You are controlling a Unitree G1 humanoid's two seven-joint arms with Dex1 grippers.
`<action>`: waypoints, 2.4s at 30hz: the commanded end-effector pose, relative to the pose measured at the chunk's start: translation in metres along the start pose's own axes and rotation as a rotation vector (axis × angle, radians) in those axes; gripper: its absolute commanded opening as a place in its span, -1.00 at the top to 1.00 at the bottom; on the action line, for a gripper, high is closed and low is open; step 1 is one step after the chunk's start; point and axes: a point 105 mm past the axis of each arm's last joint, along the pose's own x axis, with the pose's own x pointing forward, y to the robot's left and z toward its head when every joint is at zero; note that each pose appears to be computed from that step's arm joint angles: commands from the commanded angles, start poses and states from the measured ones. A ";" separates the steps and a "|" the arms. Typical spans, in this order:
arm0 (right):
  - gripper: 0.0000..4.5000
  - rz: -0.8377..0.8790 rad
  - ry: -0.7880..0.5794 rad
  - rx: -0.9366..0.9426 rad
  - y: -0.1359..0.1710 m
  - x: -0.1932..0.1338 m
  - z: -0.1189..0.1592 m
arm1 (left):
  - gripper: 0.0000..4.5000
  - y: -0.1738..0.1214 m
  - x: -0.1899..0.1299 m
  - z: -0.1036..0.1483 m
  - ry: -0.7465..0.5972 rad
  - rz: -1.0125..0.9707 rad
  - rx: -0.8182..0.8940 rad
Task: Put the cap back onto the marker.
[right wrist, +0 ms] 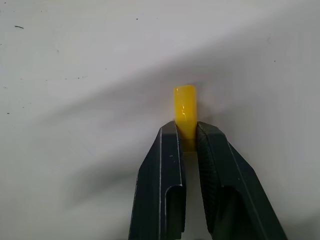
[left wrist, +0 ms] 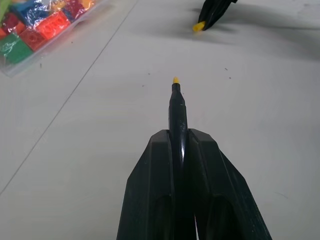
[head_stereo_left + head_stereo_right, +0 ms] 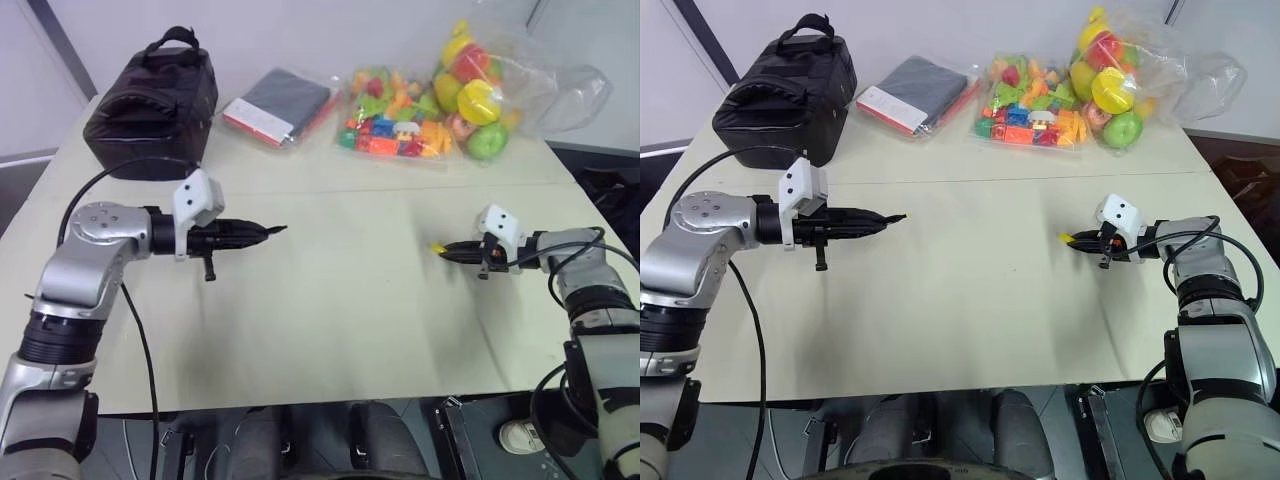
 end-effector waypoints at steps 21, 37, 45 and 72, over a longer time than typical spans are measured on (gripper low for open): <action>0.94 0.125 -0.160 -0.429 0.002 -0.011 0.150 | 1.00 0.021 0.041 0.042 -0.086 -0.086 0.208; 0.94 0.187 -0.268 -0.431 0.035 0.011 0.172 | 1.00 0.030 0.096 0.046 -0.154 -0.168 0.217; 0.94 0.188 -0.270 -0.419 0.035 0.014 0.172 | 1.00 0.022 0.106 0.048 -0.169 -0.203 0.225; 0.94 0.201 -0.282 -0.405 0.040 0.021 0.169 | 1.00 0.014 0.107 0.044 -0.138 -0.237 0.254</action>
